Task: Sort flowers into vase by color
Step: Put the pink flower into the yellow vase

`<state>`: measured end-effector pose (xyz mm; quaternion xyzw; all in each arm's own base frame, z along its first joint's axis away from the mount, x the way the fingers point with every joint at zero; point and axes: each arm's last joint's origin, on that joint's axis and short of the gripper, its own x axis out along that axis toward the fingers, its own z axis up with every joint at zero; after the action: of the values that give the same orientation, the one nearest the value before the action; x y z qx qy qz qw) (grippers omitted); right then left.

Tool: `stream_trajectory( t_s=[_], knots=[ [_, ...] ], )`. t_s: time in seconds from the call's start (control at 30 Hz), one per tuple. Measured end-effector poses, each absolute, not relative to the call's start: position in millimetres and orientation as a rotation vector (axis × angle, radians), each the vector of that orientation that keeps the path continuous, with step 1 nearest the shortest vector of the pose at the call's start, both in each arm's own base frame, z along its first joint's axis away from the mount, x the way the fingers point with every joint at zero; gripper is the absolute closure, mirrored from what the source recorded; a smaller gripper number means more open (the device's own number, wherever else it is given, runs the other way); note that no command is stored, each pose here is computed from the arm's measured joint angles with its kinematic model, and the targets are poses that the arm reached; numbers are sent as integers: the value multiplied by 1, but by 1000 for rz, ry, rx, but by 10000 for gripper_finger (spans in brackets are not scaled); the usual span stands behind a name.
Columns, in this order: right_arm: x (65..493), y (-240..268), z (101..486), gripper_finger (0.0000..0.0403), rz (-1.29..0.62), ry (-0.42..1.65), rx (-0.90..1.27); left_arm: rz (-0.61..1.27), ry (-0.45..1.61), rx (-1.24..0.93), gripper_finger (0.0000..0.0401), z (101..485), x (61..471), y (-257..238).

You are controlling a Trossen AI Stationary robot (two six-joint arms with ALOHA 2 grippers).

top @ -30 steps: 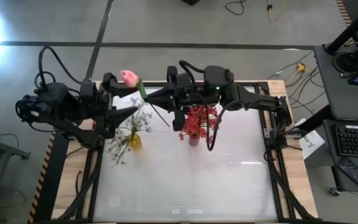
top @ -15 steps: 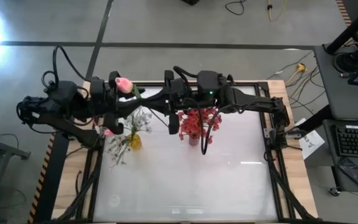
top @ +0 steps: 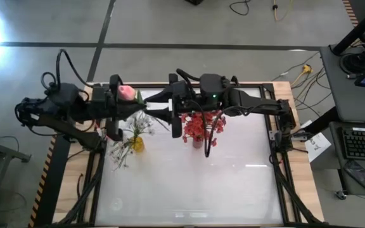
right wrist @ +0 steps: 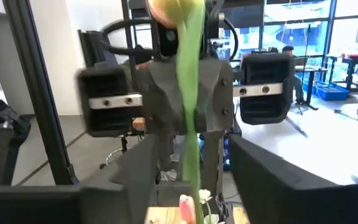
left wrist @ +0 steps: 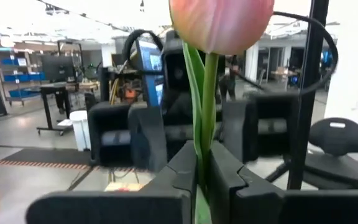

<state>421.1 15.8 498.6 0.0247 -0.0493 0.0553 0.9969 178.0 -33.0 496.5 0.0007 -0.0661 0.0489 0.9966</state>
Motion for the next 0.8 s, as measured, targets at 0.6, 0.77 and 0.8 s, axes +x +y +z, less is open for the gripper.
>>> stream_trajectory(
  t_s=[0.6,0.77,0.8],
  knots=[
    [376,19,540,139,47,-185,65,-27,102,-38,401,477,73,-11],
    [377,19,538,149,5,-174,74,54,189,-1,401,464,72,-9],
    [377,19,538,151,5,-173,77,55,191,0,401,462,74,-9]
  ],
)
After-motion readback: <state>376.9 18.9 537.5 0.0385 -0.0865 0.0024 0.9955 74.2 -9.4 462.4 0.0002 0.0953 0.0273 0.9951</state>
